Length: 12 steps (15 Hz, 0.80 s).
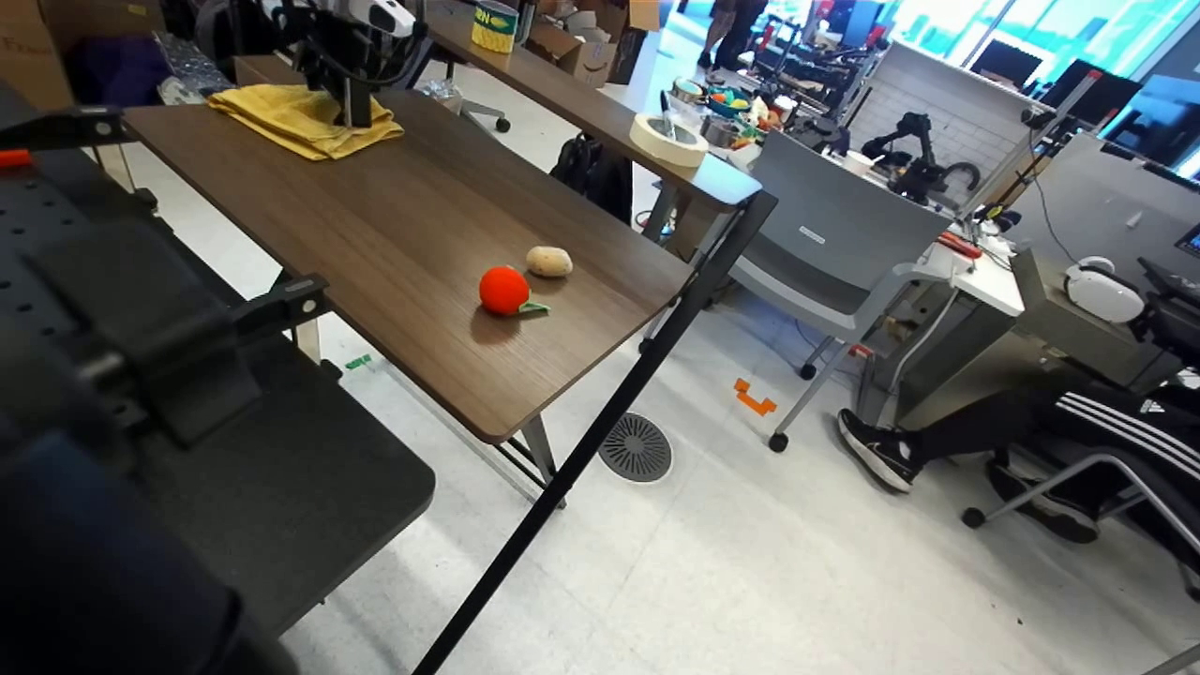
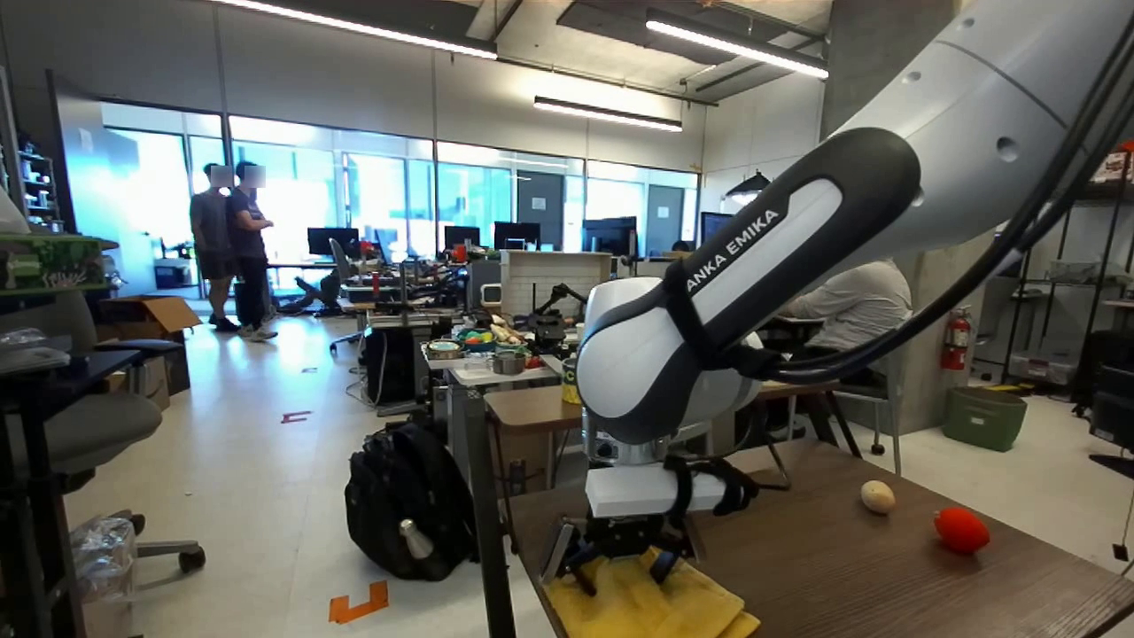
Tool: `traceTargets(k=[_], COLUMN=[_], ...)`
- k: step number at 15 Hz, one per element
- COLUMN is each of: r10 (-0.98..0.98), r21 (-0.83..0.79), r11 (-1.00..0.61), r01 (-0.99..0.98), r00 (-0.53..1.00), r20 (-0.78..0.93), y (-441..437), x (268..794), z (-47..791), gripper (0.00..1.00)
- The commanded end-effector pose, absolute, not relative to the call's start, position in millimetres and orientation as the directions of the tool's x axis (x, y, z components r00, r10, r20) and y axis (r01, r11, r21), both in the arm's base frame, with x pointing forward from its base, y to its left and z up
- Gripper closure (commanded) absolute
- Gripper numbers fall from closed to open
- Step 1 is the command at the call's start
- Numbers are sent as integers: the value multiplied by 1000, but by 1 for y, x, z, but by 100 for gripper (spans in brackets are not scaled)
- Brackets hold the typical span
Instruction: Move the potato to the left, wipe the table with the yellow towel, move the red plush toy to the left, wipe the right side of the table with the towel, move the potato and red toy to the right, wipe the left side of the table
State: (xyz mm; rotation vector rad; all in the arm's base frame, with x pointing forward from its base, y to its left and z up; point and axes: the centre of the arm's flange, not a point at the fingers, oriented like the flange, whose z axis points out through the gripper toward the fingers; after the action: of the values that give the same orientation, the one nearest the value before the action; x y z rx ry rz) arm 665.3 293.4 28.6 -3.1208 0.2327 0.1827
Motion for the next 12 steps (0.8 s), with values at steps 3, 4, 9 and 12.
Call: traceTargets(k=[3,4,9,12], r10=[-385,-435,-497,-354], r21=[56,56,88,107], r11=[-922,-900,-866,-934], r01=[-383,-432,-493,-342], r00=[922,900,867,928], r20=[-36,-41,-37,-120], y=[162,133,78,136], x=[714,715,706,678], z=[33,33,14,-4], gripper=[0,0,0,0])
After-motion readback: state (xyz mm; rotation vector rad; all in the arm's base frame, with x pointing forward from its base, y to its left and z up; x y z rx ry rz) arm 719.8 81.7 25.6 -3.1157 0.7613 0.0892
